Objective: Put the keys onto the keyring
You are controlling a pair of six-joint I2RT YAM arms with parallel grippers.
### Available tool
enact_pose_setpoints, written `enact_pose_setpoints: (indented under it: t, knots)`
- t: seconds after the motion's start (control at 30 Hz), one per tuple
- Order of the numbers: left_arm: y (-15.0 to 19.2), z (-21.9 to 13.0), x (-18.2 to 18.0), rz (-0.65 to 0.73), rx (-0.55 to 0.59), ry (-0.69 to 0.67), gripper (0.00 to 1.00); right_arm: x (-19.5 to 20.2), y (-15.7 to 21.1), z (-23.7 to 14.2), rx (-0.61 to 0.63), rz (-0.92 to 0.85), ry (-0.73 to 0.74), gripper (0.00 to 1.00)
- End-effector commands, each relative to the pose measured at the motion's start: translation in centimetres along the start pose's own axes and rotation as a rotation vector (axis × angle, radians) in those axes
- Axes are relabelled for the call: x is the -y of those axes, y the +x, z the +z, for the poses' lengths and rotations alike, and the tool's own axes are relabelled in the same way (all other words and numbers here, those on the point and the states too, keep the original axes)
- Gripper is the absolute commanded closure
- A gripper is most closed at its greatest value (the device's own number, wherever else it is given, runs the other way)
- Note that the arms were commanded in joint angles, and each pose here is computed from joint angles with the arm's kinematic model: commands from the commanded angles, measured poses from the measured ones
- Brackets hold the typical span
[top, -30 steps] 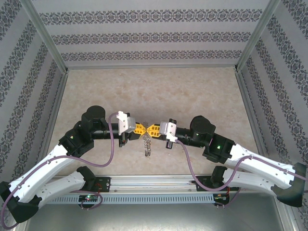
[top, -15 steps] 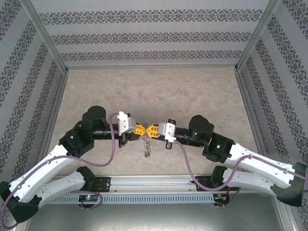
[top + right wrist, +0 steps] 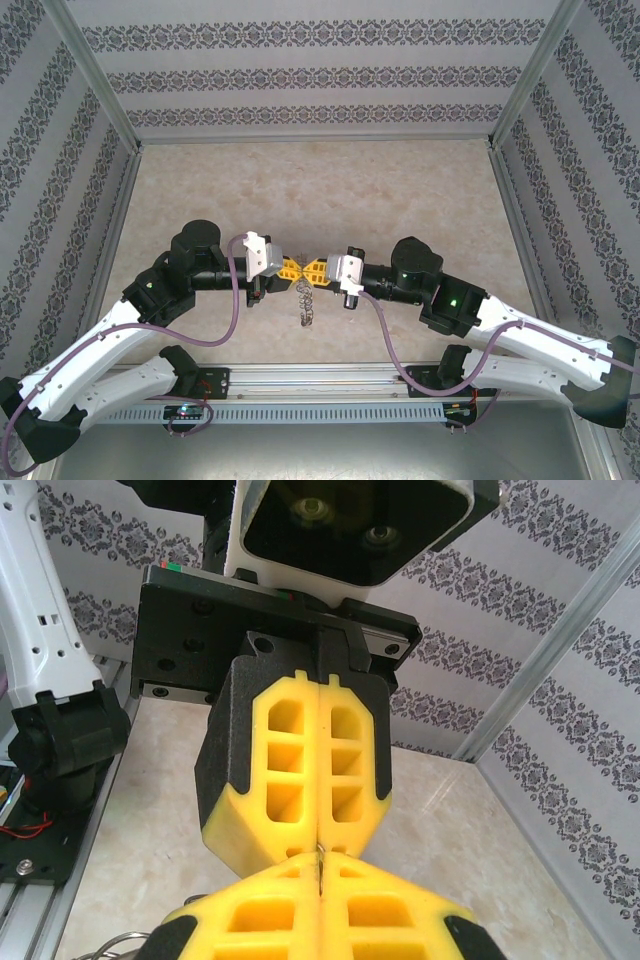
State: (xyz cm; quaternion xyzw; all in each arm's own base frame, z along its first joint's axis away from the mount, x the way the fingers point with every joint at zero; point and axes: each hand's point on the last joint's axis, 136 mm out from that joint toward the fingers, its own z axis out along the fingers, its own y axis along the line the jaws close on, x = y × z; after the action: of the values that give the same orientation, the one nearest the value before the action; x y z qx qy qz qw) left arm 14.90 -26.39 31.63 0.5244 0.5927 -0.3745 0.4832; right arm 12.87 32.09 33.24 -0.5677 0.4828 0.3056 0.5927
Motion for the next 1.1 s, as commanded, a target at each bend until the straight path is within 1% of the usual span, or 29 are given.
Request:
enact_pose_setpoints:
  t: [0.0, 1.07]
  knots:
    - [-2.6, -0.5, 0.5, 0.079, 0.081, 0.024, 1.0, -0.6, -0.3, 0.5, 0.003, -0.009, -0.044, 1.0]
    - [-3.0, -0.8, 0.7, 0.089, 0.091, 0.023, 1.0, -0.7, 1.2, 0.7, -0.071, -0.018, -0.048, 1.0]
